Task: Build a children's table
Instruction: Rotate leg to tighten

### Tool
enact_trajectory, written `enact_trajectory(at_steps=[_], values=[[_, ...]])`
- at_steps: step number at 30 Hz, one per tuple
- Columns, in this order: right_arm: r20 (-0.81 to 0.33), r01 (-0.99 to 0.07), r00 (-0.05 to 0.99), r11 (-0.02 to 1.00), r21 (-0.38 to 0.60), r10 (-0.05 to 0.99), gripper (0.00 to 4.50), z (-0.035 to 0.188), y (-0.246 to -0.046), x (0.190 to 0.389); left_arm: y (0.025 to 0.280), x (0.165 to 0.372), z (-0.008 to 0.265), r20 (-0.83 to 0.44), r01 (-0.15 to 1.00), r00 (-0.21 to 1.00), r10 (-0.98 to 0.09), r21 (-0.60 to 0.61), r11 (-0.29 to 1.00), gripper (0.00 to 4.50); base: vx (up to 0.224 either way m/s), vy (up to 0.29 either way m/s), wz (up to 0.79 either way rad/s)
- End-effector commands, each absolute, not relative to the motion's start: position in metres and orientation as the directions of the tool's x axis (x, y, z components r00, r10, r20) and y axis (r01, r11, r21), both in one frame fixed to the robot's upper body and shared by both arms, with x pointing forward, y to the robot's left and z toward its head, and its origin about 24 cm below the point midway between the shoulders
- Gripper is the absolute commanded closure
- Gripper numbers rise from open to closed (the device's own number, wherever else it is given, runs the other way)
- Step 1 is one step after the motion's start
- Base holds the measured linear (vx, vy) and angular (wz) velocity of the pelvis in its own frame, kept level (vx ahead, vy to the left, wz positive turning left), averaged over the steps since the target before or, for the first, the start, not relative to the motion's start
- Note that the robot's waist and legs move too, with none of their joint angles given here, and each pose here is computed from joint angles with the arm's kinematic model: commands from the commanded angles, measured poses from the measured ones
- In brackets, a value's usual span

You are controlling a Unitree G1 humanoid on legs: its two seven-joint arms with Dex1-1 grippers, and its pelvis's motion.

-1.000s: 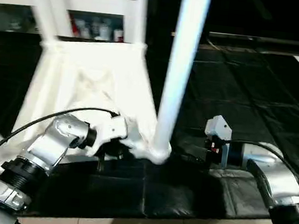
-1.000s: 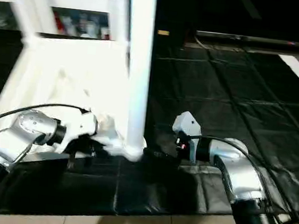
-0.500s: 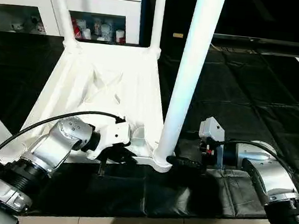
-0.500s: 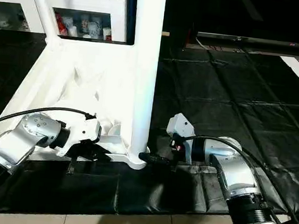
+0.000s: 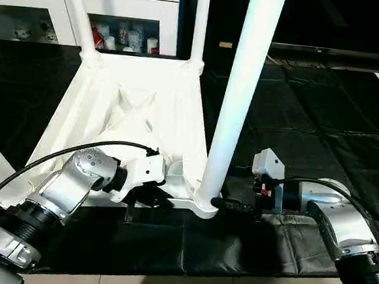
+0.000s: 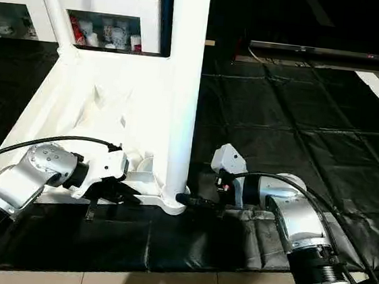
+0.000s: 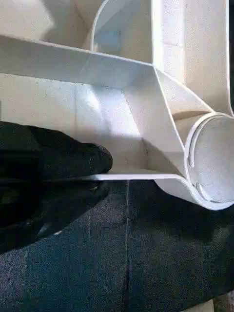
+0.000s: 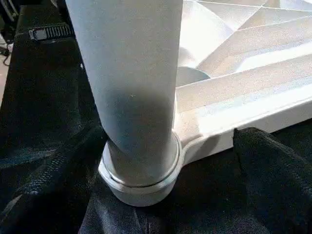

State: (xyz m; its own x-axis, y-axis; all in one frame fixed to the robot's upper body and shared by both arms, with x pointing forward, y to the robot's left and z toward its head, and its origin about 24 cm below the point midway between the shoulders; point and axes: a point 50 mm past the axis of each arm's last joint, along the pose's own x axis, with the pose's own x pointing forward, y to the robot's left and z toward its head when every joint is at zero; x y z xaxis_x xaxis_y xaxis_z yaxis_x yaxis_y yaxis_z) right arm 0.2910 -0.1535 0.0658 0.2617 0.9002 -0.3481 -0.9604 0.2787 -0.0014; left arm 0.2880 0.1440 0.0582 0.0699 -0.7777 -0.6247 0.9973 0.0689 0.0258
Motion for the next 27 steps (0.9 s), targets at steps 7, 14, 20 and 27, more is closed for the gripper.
enact_trajectory(at_steps=[7, 14, 20, 27], values=[[-0.310, -0.990, 0.055, 0.092, 0.108, 0.949, 0.69, 0.063, -0.134, 0.293, 0.131, 0.285, 0.056, -0.626, 0.998, -0.018, -0.780, 0.032, -0.049, 4.50, 0.000, 0.000, 0.00], [-0.309, -0.990, 0.040, 0.079, 0.114, 0.950, 1.33, 0.062, -0.134, 0.295, 0.132, 0.285, 0.055, -0.627, 0.998, -0.016, -0.779, 0.032, -0.047, 4.50, 0.000, 0.000, 0.00], [-0.307, -0.990, 0.028, 0.068, 0.121, 0.951, 1.82, 0.062, -0.133, 0.295, 0.132, 0.287, 0.055, -0.630, 0.999, -0.010, -0.776, 0.035, -0.041, 4.50, 0.000, 0.000, 0.00], [-0.306, -0.989, 0.016, 0.060, 0.133, 0.952, 2.35, 0.060, -0.135, 0.293, 0.133, 0.289, 0.055, -0.634, 0.999, 0.006, -0.773, 0.037, -0.022, 4.50, 0.000, 0.000, 0.00]])
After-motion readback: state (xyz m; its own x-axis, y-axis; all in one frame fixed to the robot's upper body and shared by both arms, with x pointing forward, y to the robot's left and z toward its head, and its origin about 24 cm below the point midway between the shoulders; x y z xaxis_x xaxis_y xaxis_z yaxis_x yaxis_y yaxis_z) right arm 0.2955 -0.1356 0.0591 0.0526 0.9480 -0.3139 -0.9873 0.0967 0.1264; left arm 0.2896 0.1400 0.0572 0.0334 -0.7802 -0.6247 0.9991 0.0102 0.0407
